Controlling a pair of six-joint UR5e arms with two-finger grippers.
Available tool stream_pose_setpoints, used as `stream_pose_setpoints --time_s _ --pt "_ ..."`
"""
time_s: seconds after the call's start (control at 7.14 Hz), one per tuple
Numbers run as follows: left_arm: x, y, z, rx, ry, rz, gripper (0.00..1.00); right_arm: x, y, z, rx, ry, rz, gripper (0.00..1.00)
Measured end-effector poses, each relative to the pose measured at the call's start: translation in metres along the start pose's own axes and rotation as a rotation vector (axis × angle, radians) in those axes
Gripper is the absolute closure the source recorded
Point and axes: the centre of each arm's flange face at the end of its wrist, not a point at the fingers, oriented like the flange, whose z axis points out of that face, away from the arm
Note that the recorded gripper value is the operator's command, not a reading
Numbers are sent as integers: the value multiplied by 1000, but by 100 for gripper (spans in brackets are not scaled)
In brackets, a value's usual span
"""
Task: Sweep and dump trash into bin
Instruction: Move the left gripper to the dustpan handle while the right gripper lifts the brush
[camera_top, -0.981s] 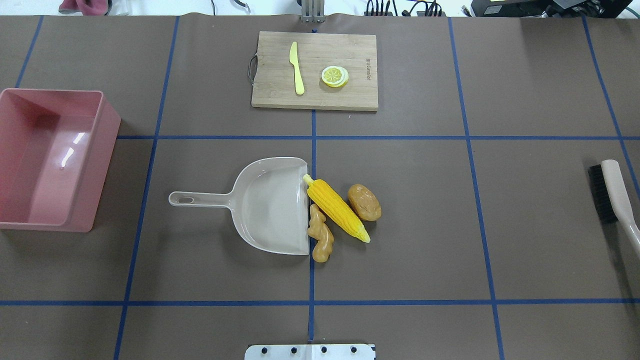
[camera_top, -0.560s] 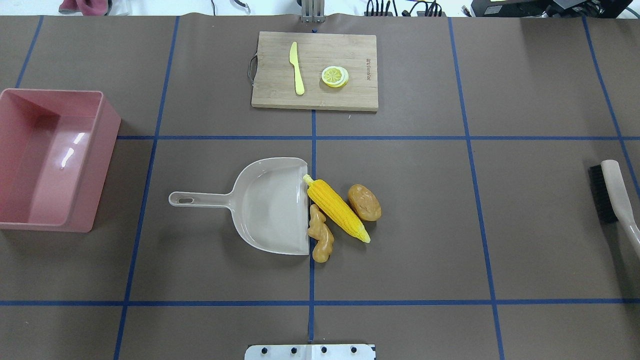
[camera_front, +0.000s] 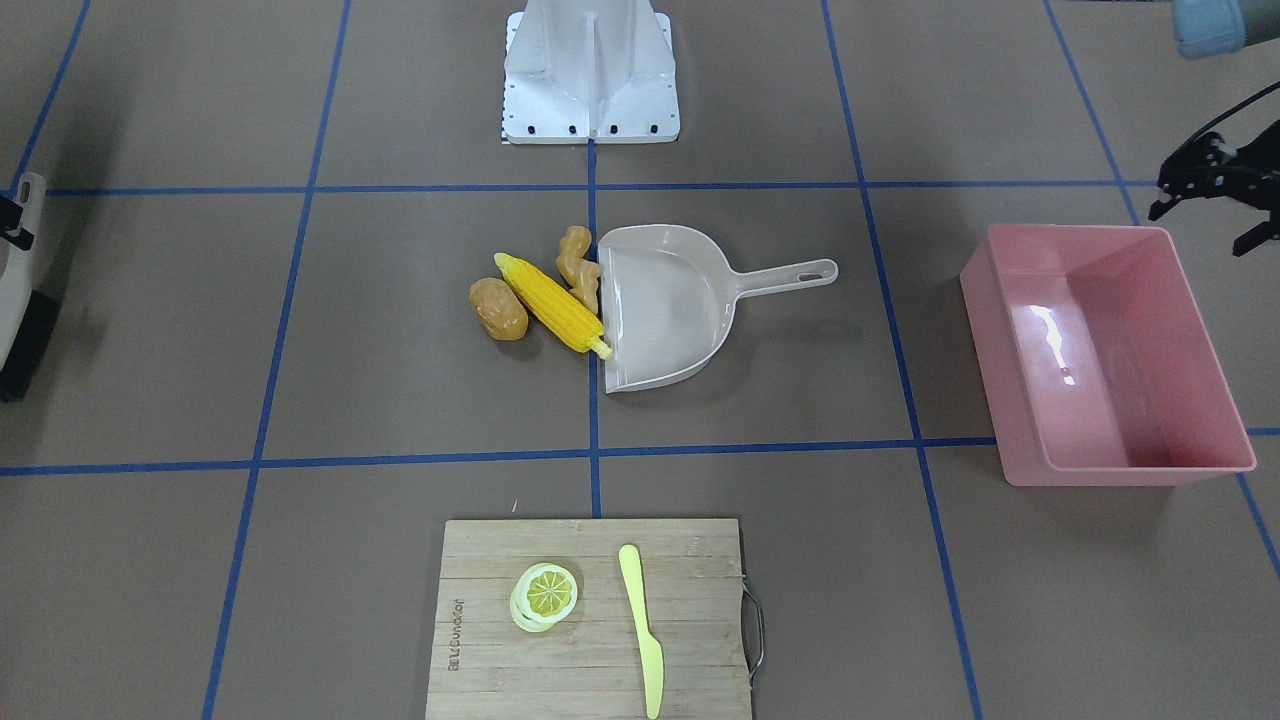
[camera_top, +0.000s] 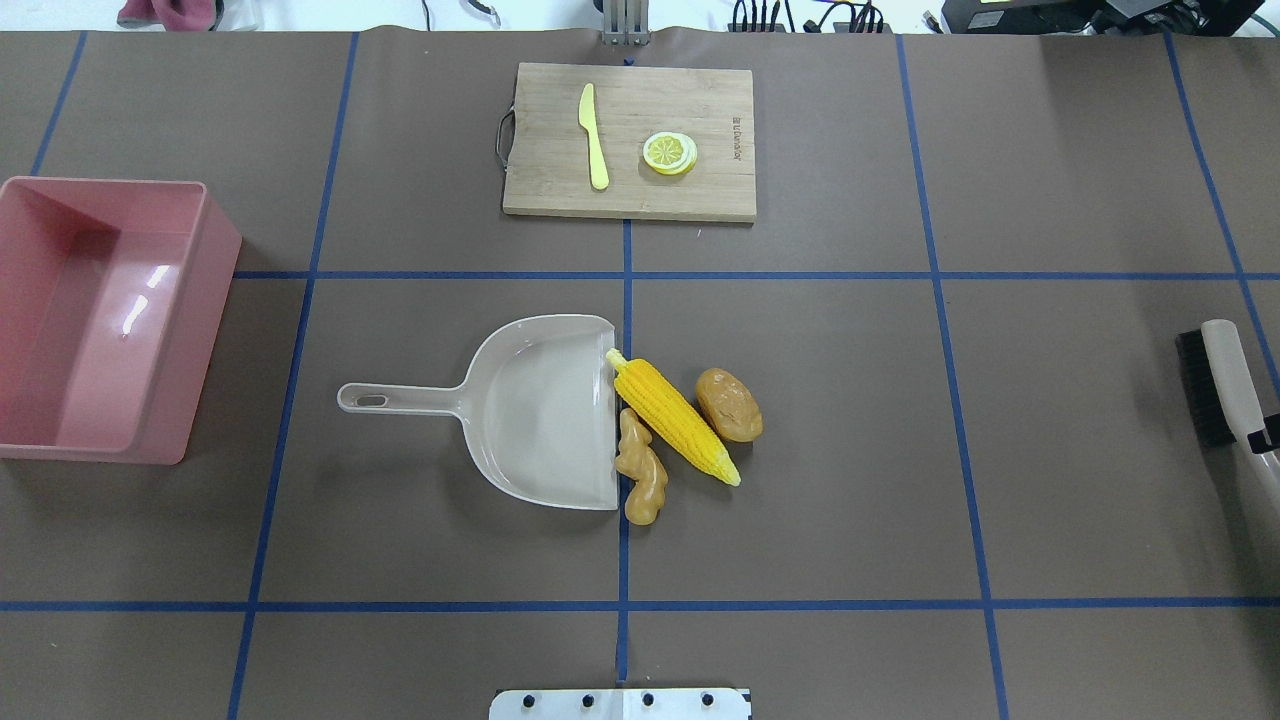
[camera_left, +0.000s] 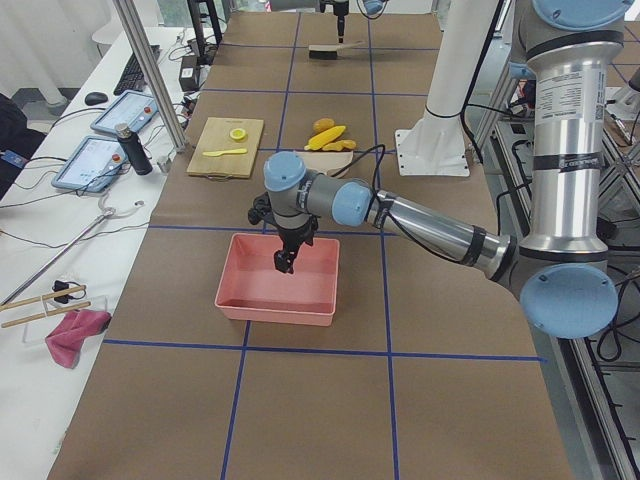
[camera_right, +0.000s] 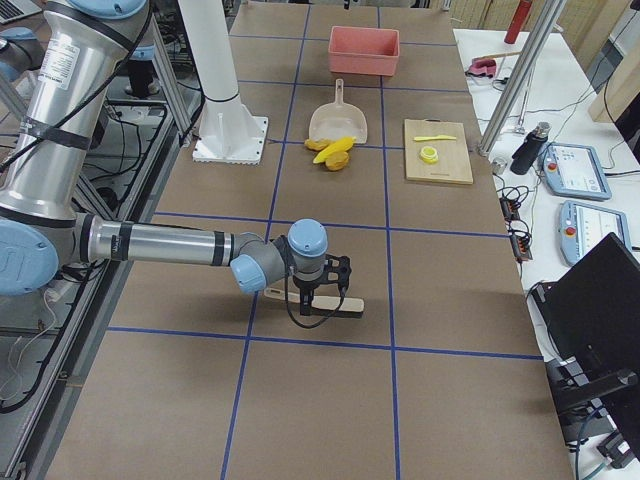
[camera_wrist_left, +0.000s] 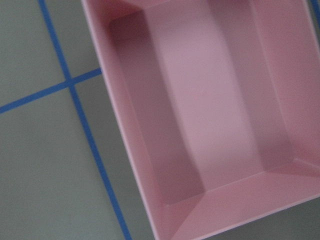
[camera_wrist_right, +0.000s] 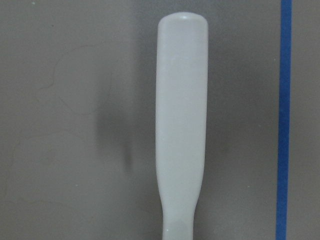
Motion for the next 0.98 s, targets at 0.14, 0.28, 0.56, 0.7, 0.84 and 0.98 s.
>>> stream_pose_setpoints --time_s 0.14,0.28,0.56,0.7,0.84,0.98 --pt "42 -43 10 6 23 112 2 -4 6 5 -10 9 11 0" --pt "90 -84 20 15 43 220 2 -9 13 11 -25 22 32 0" --pt "182 -145 47 25 -5 406 2 -18 22 18 -34 53 80 0" --pt "218 -163 54 40 -20 475 2 -19 27 20 -36 65 90 0" --pt "239 -171 60 57 -18 524 2 -18 30 22 -36 79 92 0" --pt "248 -173 65 81 -13 558 2 -17 33 24 -37 93 89 2"
